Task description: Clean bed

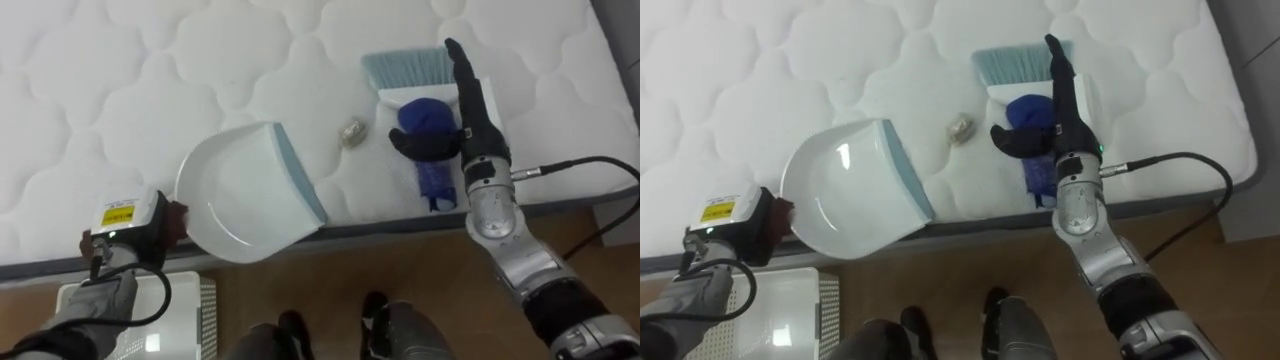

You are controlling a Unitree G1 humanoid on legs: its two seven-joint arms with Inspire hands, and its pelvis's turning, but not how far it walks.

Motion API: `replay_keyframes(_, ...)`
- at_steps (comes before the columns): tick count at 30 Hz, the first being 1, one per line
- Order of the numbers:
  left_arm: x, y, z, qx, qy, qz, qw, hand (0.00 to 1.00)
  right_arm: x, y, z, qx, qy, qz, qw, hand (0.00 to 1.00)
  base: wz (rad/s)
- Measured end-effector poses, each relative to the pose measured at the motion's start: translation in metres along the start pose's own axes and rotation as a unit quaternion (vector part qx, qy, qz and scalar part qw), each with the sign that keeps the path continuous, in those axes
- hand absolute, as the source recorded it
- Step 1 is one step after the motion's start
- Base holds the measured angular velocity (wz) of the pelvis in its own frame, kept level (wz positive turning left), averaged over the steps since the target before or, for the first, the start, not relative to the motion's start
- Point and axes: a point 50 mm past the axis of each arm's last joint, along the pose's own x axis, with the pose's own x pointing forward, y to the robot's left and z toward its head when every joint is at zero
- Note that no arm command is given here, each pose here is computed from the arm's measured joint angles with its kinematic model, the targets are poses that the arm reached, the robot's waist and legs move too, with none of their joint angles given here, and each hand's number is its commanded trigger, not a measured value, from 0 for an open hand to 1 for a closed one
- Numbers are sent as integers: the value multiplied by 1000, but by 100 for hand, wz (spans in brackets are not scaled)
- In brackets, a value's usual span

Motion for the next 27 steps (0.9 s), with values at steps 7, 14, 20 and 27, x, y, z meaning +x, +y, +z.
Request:
replay_keyframes(7,0,-1,-1,2,3,-1,1000,100,-3,0,-4,-4,6,-12,1000,0,0)
replay_keyframes(14,-3,-4,-2,2,4,-6,1000,100,-5,-1,-9,-10,18,-15,1000,0,0)
replay_keyframes(20,-3,-4,-2,4,7,-6,1000,100,-10,2,-18,-19,36,-13,999,0,0)
replay_keyframes(27,-3,-4,-3,5,9,-6,1000,100,-14,3,-27,-23,55,-9,998,0,0)
